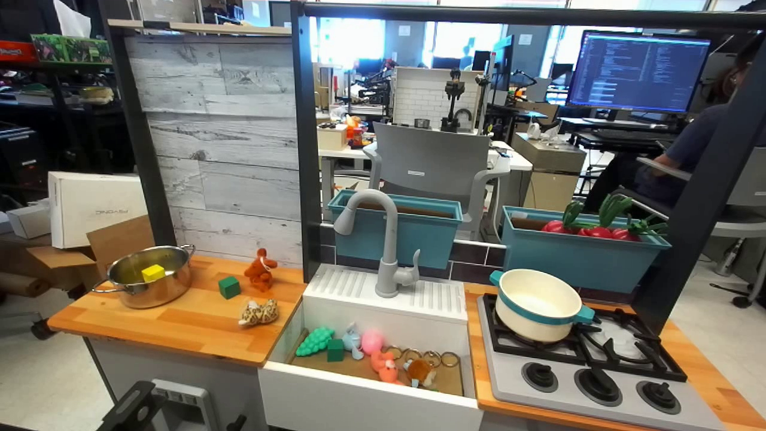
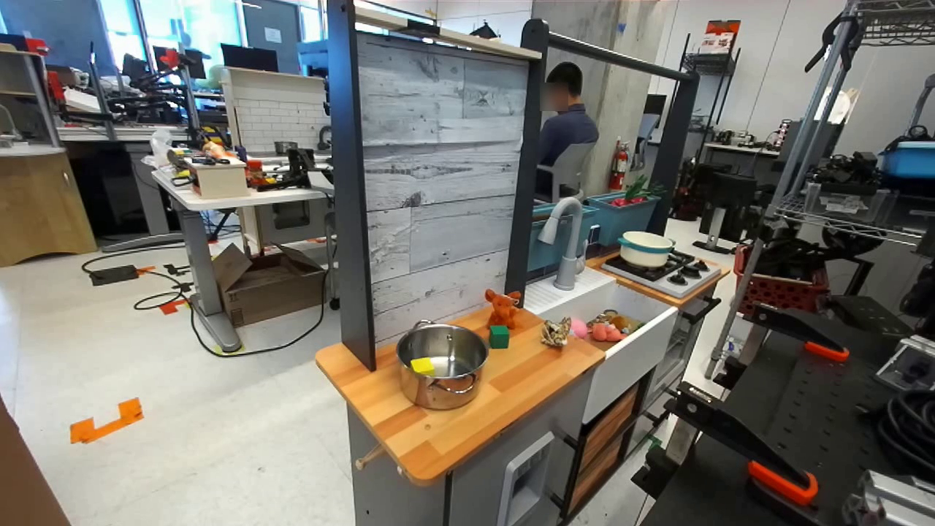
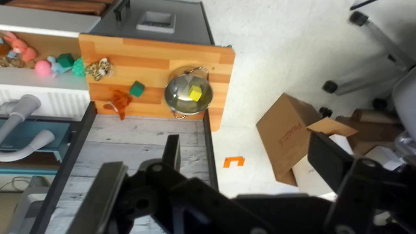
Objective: Move the dish to the left side of the sink
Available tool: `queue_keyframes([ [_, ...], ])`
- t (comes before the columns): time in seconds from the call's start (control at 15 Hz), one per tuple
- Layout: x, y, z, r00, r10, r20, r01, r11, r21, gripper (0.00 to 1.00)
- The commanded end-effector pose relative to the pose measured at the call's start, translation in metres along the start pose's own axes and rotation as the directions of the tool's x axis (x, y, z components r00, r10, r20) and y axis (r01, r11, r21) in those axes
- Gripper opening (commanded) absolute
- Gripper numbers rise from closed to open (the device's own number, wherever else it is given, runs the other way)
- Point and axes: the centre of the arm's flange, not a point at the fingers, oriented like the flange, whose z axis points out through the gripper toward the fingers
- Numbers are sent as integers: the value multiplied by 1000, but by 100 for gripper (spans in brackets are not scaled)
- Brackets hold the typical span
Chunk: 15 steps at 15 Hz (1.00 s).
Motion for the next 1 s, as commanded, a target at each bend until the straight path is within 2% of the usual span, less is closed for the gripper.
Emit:
queue_keyframes([
  [0.0,9,30,10,988,60,-141,-74,992,-99,100],
  [0.27,18,78,15,963,127,-239,-181,959,-220,100],
  [0.53,20,133,15,941,233,-246,-301,909,-289,100],
  [0.67,19,157,13,941,294,-169,-331,905,-266,100],
  [0.73,17,163,15,944,316,-97,-330,920,-213,100],
  [0.93,17,168,26,945,327,18,-323,941,-104,100],
])
